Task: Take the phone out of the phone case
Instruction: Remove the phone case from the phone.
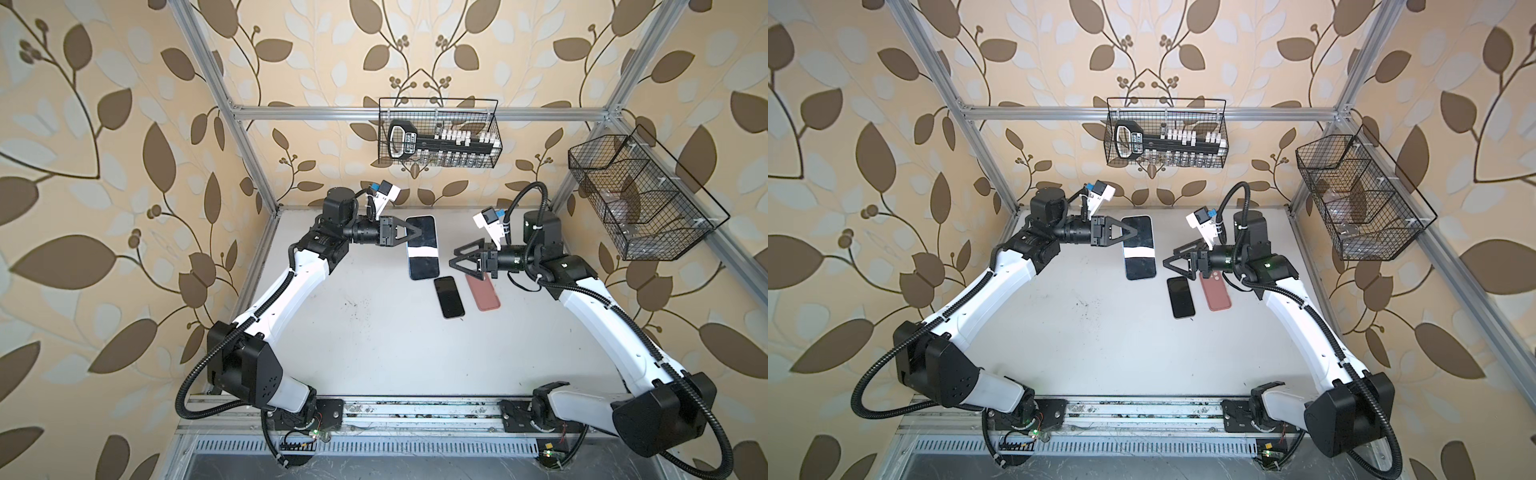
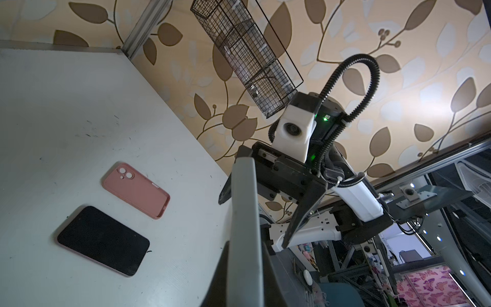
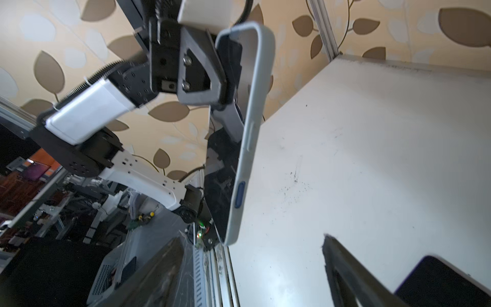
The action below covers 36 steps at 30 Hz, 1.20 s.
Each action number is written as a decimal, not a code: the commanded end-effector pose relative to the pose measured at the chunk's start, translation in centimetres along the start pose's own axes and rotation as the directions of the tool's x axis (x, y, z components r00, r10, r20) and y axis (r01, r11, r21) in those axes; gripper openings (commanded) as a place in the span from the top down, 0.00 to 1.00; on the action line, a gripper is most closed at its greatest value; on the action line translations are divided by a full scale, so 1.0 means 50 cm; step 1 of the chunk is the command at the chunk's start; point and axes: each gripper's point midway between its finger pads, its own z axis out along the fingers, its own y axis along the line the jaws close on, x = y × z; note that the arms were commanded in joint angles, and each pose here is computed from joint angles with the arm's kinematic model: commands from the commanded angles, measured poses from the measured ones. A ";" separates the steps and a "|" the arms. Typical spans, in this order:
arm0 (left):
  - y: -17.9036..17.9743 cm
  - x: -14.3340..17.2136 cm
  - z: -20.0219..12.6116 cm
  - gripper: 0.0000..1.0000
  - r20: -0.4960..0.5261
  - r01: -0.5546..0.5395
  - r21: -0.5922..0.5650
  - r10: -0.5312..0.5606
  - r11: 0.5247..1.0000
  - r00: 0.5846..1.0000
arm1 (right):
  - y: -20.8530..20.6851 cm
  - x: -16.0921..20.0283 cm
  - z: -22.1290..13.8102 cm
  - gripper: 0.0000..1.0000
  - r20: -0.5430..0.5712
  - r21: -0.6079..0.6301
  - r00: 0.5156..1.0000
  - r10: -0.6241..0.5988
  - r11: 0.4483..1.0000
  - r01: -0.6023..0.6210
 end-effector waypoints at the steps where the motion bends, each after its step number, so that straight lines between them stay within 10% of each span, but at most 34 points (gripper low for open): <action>1: -0.060 -0.008 -0.014 1.00 -0.042 -0.144 0.120 0.150 0.982 0.988 | 0.010 0.059 0.015 0.19 -0.132 -0.016 0.989 -0.069 0.998 0.068; 36: -0.030 0.056 -0.041 1.00 -0.155 -0.160 0.177 0.188 0.971 0.970 | 0.054 0.090 0.153 0.45 -0.303 -0.107 0.903 -0.305 0.952 0.286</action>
